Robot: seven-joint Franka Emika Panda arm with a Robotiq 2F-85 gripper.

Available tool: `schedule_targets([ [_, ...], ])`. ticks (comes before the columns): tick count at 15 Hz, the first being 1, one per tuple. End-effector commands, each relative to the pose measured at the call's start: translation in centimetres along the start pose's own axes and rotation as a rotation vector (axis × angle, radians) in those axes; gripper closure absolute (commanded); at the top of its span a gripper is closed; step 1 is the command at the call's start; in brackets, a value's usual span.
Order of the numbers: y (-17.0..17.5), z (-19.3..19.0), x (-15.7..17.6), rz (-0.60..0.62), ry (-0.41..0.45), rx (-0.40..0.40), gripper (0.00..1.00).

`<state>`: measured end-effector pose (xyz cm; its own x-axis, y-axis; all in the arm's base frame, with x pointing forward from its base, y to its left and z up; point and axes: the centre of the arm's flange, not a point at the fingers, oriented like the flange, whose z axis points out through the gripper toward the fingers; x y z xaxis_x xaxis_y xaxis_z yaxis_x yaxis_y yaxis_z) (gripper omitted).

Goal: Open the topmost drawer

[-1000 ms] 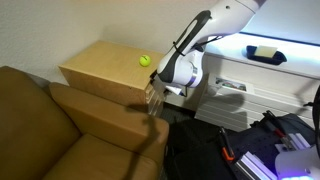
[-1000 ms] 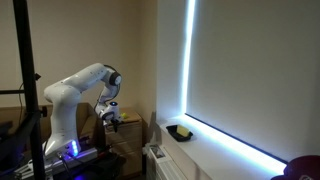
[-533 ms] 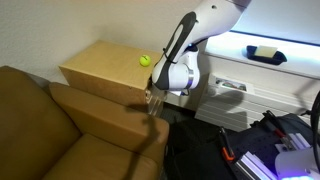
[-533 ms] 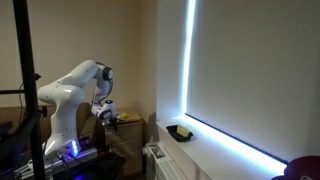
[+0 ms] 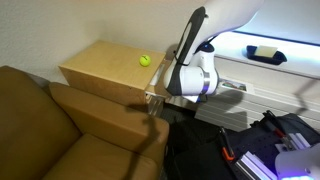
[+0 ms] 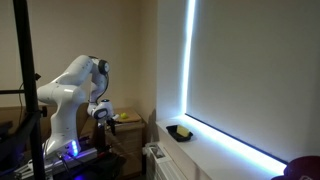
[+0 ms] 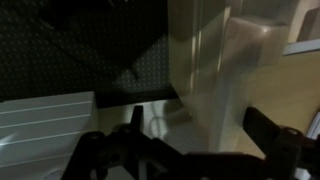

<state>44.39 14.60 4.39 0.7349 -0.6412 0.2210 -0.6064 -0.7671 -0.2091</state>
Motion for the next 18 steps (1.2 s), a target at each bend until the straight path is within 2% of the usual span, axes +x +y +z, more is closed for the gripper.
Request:
schedule_targets([
  [1,7.4,-0.8,-4.5,0.032,-0.088,-0.146,0.00],
  [7,16.0,-4.8,-6.1,0.126,-0.109,-0.318,0.00],
  [9,18.2,-6.5,-5.6,0.165,-0.105,-0.385,0.00],
  [11,19.1,-8.8,-3.3,0.224,-0.127,-0.435,0.00],
  [13,18.6,-11.8,-0.9,0.266,-0.064,-0.428,0.00],
  [16,18.3,-15.7,1.1,0.287,0.089,-0.425,0.00],
  [18,17.5,-17.0,1.9,0.267,0.141,-0.372,0.00],
])
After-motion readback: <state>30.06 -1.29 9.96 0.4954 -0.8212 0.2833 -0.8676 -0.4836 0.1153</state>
